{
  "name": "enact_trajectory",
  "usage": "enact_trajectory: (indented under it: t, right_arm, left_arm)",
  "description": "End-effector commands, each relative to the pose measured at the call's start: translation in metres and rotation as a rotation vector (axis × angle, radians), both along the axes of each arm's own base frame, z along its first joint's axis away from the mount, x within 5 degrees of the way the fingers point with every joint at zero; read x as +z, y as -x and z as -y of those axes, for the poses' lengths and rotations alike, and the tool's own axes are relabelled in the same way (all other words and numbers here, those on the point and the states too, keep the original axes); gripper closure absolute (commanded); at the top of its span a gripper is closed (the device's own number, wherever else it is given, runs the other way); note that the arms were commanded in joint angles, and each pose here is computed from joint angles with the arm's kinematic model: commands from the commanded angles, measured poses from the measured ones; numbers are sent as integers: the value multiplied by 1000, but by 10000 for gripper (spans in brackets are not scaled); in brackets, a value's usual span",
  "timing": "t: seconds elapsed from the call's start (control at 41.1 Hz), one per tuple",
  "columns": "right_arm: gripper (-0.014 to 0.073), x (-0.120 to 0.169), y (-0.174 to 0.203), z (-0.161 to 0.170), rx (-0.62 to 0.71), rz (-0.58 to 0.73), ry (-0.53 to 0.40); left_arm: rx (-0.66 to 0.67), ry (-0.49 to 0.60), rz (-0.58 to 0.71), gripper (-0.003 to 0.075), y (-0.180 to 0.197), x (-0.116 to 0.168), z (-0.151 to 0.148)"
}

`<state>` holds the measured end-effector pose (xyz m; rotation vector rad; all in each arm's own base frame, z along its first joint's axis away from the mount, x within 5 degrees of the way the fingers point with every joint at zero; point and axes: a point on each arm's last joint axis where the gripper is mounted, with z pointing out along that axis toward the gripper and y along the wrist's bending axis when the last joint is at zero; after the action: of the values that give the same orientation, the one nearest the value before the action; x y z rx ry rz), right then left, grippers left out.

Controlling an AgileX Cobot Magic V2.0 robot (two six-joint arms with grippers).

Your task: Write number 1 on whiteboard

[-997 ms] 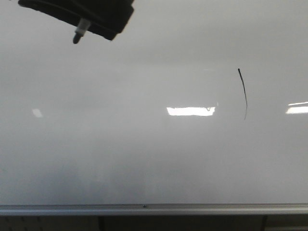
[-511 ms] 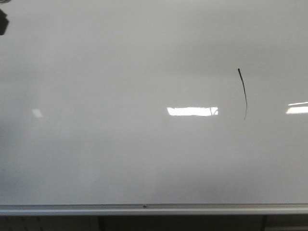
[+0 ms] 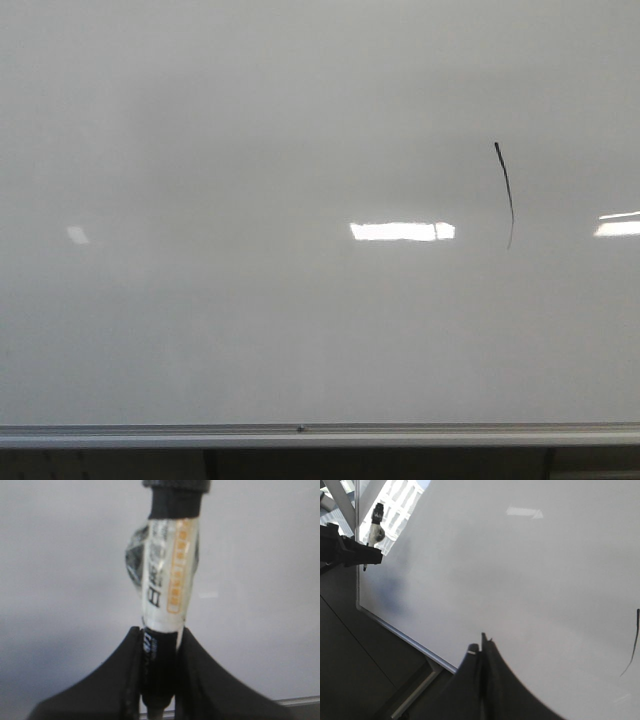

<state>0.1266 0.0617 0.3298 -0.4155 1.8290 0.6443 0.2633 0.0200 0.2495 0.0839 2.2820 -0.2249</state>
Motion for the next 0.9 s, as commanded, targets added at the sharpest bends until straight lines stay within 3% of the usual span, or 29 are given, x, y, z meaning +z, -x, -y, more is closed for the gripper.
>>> enact_trajectory:
  t: [0.0,0.316,0.657,0.754,0.875]
  right_arm:
    - [662,12,-1,2,-28,42,-37]
    - [662,11,0,1,-13,36,-36]
    - [662,11,1,1,-11,35,-36]
    - [662,11,1,0,-10,35,-36]
    - [662,11,1,0,-10,35,-36]
  left_arm:
    - [65,-6,28,741,-18,1,-8]
    - [90,-30,-41,741,-57,-28,-18]
    - [66,-49,-68,738,-69,-40,-17]
    - [56,-62,-69,676,-69,-40,-17]
    - [50,-74,-69,496,-69,-40,-17]
